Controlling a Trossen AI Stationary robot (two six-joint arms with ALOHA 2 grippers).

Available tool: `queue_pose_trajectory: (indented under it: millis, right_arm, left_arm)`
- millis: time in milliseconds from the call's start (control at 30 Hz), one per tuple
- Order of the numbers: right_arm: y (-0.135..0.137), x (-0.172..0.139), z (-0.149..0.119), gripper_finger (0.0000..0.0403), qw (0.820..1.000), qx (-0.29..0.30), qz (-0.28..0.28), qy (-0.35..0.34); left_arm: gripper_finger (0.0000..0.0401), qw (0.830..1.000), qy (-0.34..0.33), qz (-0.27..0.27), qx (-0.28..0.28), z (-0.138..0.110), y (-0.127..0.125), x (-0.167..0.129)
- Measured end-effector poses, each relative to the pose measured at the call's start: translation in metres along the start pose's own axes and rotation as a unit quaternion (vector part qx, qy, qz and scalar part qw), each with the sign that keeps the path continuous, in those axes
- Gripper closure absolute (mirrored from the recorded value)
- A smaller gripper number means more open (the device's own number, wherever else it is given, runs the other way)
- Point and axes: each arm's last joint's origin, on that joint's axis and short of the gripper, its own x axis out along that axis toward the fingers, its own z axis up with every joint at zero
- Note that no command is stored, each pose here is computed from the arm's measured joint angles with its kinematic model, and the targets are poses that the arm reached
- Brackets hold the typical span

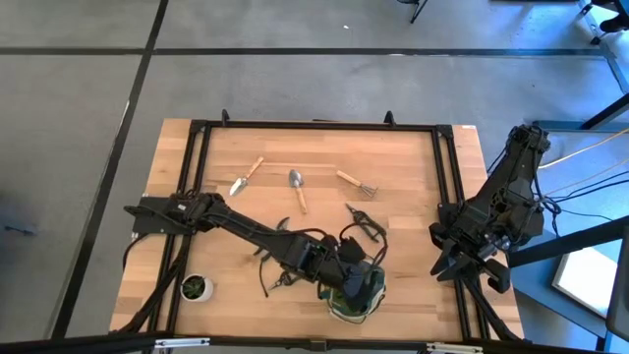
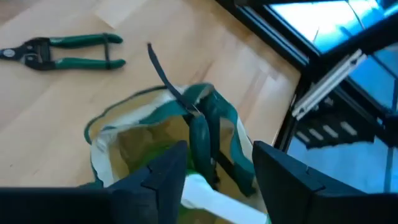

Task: Pick & Place Garden tools in Gardening bag
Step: Put the green shear scissors into the gardening bag

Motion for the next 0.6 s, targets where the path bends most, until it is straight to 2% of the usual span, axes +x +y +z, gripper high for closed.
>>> queue_pose_trajectory:
  millis: [267,400,600]
  right_arm:
    - [-0.0019,-0.001,0.0002,0.0316,1.0,-0.002,-0.007,0.003]
    - [-0.0022,-0.0013,0.0008,0.0316,1.0,-0.001,-0.007,0.001]
    - [-0.002,-0.0024,0.0018,0.0316,1.0,0.001,-0.005,-0.001]
  left_arm:
    - [0.0276,0.999,-0.024,0.018,0.046,0.0012,0.0008,0.0001]
    - [0.03,0.997,-0.015,0.01,0.07,0.0034,0.0019,0.0011]
    - [0.0309,0.997,0.003,0.0,0.078,0.0084,0.0058,0.0036]
